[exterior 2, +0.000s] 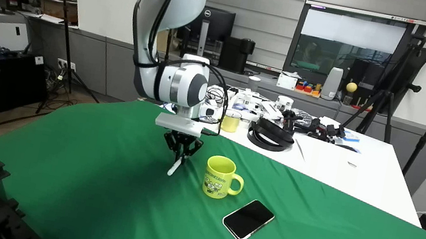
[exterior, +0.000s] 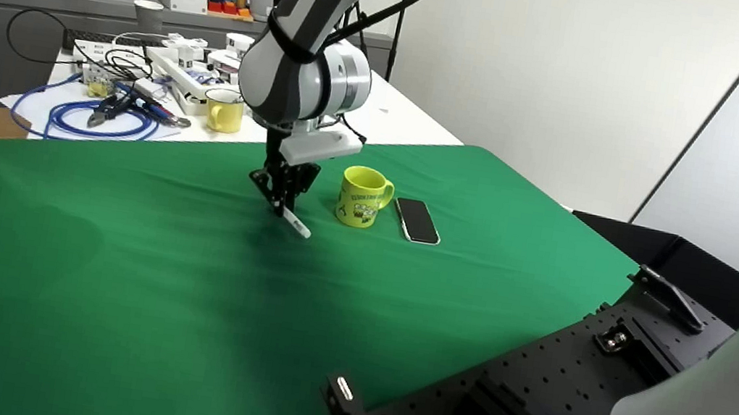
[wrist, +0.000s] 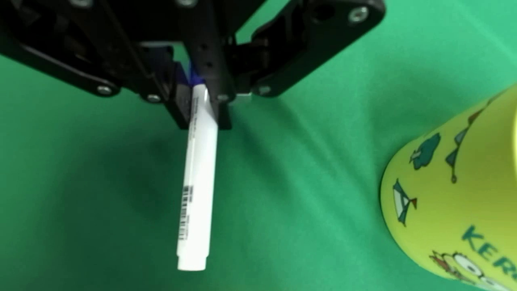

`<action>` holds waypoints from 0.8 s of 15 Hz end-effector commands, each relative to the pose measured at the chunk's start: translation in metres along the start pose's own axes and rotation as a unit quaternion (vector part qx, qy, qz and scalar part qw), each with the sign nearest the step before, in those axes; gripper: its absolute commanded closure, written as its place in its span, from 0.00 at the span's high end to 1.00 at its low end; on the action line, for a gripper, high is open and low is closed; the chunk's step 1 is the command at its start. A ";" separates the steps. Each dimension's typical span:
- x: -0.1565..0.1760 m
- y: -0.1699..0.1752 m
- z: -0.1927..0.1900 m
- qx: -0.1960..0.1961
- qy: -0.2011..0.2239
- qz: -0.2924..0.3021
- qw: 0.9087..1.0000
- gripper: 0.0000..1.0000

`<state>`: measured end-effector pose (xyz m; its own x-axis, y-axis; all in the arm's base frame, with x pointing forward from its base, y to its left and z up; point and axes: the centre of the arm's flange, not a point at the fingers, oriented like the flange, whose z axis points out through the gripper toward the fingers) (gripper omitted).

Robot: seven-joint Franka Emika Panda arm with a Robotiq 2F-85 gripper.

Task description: Put the marker in the cup

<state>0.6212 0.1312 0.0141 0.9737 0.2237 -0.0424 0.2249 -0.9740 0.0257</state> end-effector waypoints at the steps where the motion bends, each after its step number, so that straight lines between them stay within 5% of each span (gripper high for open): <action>1: 0.018 0.009 -0.033 0.012 -0.002 0.018 1.000 0.05; 8: 0.033 0.041 -0.087 0.010 0.005 0.031 0.999 0.05; 12: 0.042 0.079 -0.112 0.013 -0.030 0.064 0.997 0.05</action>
<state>0.6676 0.0904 0.1014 0.9881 0.1456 -0.0498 0.1467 -0.9890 0.0196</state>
